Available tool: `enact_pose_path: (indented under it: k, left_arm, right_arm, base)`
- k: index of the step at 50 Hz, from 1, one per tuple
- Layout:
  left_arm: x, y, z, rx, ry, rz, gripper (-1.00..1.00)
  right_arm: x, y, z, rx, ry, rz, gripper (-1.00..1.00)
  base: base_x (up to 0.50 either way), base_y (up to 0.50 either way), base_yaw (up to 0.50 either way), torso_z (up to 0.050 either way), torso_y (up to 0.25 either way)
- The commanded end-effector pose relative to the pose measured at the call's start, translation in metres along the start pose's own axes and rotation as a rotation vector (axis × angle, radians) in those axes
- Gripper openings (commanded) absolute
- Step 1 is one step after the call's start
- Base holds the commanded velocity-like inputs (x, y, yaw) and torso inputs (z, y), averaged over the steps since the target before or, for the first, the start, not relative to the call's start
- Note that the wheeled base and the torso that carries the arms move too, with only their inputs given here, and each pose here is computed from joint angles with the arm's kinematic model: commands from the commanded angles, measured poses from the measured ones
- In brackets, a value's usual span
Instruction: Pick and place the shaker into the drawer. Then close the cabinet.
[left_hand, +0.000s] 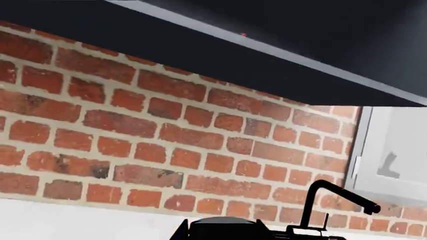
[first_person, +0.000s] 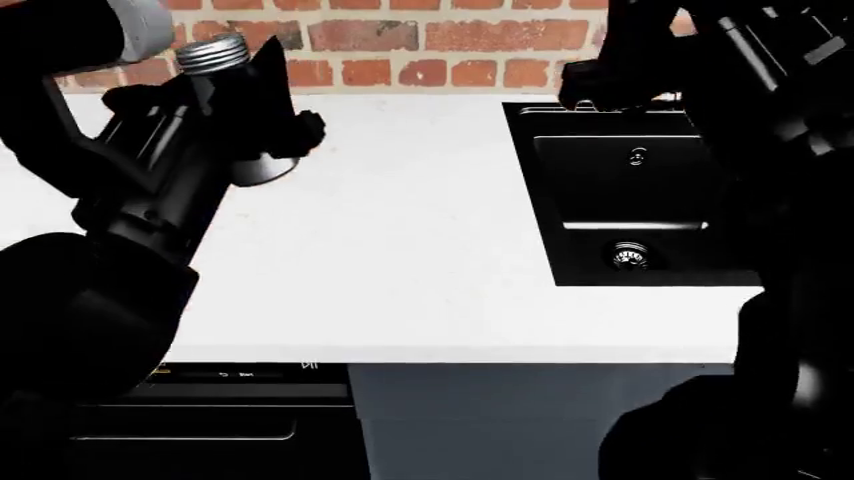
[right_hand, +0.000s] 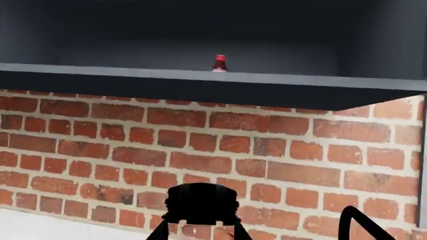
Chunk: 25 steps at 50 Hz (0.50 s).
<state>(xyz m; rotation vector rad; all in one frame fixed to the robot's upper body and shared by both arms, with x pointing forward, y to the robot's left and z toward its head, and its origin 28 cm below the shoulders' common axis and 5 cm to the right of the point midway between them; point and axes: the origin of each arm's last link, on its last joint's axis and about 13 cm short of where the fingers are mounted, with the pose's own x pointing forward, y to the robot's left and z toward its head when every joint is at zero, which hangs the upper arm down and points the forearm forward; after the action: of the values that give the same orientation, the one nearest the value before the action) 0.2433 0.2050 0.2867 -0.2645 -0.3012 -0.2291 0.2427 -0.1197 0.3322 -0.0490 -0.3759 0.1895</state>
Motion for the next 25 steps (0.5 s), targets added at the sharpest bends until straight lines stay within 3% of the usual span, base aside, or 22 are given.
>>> enact_pose_path:
  k: [1,11,19,25]
  left_arm:
    - [-0.051,0.004,-0.035,-0.014,0.115,0.010,-1.00]
    - [-0.052,0.005,-0.047,-0.024,0.141,0.014,-1.00]
    - [-0.052,0.004,-0.048,-0.026,0.144,0.012,-1.00]
    - [-0.053,0.005,-0.049,-0.026,0.147,0.017,-1.00]
  right_arm:
    - [-0.036,0.011,-0.043,-0.004,0.117,-0.034,-1.00]
    - [-0.042,0.015,-0.056,0.044,0.153,-0.024,-1.00]
    - [-0.040,0.016,-0.051,0.076,0.114,-0.043,-1.00]
    - [-0.041,0.019,-0.046,0.050,0.077,-0.039,-1.00]
  base:
    - [0.00,0.00,0.00,0.000,0.000]
    - [0.00,0.00,0.00,0.002,0.000]
    - [0.00,0.00,0.00,0.000,0.000]
    - [0.00,0.00,0.00,0.000,0.000]
